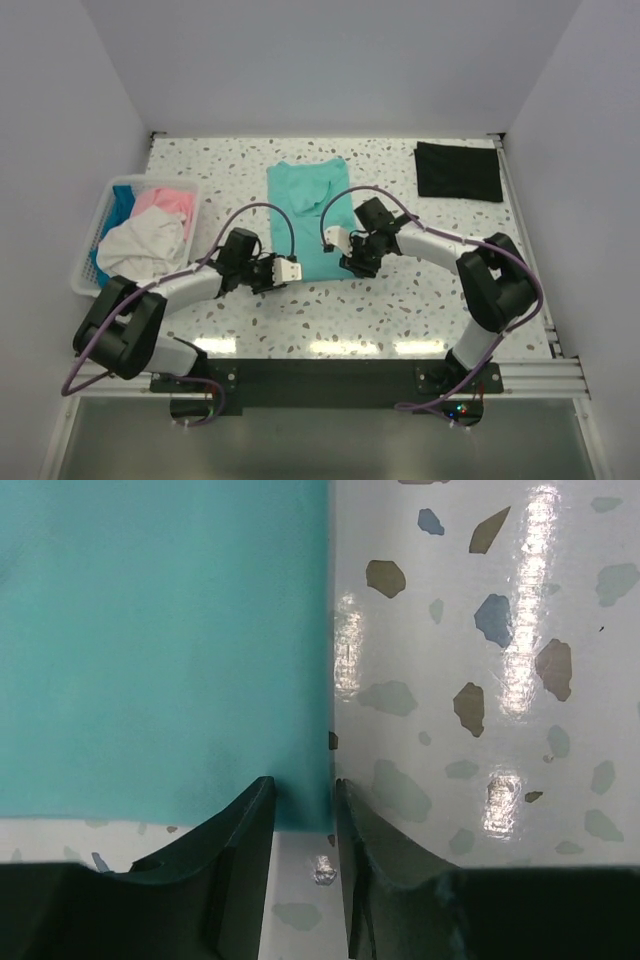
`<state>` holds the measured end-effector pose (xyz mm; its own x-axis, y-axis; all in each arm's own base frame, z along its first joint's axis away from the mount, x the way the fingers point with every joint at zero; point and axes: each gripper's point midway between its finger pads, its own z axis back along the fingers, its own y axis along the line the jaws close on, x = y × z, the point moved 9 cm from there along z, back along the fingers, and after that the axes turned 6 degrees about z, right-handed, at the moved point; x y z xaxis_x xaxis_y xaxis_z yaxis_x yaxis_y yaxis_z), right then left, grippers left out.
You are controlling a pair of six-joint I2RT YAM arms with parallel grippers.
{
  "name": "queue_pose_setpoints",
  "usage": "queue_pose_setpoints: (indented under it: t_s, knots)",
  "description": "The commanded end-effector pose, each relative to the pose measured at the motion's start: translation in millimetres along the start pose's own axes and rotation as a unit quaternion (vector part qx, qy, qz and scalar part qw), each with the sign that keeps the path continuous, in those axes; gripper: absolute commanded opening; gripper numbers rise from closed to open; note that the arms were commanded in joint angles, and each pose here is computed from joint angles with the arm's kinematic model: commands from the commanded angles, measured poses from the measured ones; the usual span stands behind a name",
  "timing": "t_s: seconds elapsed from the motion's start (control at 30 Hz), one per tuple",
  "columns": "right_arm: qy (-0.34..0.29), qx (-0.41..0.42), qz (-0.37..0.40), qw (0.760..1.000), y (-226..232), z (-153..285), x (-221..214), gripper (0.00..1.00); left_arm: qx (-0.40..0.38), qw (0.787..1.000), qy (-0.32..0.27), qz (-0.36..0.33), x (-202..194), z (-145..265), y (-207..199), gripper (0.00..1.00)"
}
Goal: Fold and stack the t-shirts
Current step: Fold the tshirt
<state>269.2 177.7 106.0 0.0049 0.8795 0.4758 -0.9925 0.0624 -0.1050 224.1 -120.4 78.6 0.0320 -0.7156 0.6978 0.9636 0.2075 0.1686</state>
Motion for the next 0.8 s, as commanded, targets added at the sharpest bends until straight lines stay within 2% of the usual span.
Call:
queue_pose_setpoints:
  t_s: [0.0,0.17,0.53,0.73,0.77]
  knots:
    - [-0.007,0.007,0.030,0.999,-0.4,10.9,7.3,0.43,-0.017,0.999,0.016,-0.024,-3.6,-5.4,0.1,0.34]
    - [-0.017,0.031,0.055,0.998,5.2,17.4,9.8,0.47,-0.025,0.999,0.021,-0.029,-3.7,-5.9,1.3,0.26]
    - [0.012,0.004,0.078,0.997,-2.6,-7.9,1.7,0.48,-0.052,0.998,0.018,-0.024,-1.1,-9.6,1.3,0.26]
    - [0.036,0.002,0.094,0.995,1.0,-21.4,-9.3,0.39,-0.054,0.998,0.019,-0.027,0.1,-10.4,3.3,0.24]
    - [0.045,0.000,0.093,0.995,0.8,-22.7,-11.8,0.32,-0.054,0.998,0.019,-0.028,0.0,-10.3,3.1,0.20]
